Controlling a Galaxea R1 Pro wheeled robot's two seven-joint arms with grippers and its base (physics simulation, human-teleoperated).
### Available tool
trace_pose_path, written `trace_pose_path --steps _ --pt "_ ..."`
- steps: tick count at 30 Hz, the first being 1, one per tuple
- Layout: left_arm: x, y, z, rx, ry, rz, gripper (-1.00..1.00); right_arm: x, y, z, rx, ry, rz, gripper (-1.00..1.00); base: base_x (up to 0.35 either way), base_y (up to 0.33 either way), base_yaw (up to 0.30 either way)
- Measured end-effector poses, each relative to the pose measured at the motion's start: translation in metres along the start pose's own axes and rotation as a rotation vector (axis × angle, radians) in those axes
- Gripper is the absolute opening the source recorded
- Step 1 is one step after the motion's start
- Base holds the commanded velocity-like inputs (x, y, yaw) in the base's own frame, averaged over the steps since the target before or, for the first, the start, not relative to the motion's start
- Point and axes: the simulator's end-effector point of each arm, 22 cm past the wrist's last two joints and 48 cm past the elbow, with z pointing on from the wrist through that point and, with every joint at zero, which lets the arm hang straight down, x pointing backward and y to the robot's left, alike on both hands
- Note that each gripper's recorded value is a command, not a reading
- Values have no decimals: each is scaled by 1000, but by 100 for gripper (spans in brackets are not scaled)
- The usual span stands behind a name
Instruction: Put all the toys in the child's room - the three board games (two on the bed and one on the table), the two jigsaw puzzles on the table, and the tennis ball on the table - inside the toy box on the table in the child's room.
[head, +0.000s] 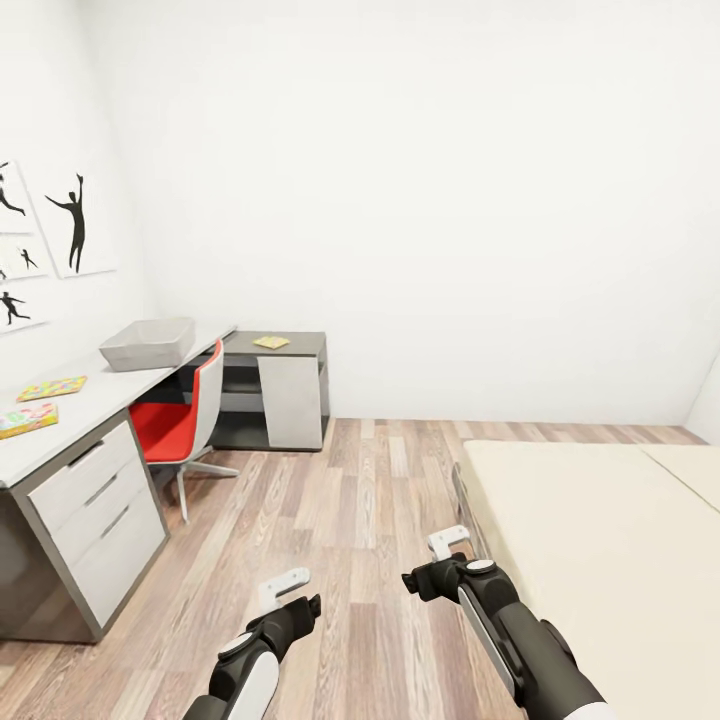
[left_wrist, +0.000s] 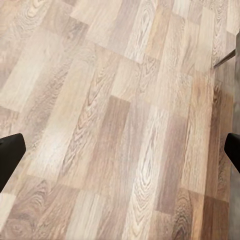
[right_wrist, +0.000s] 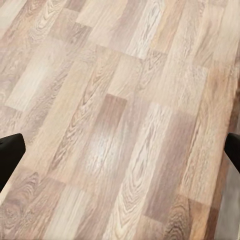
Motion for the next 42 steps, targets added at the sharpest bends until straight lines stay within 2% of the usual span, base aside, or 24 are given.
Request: trace_pose_path --steps 27,42 --pt "1 -2 0 3 0 10 100 0 0 0 1 0 0 100 2 -1 24" --pt "8 0 2 -1 14 19 100 0 0 0 0 0 0 100 104 0 1"
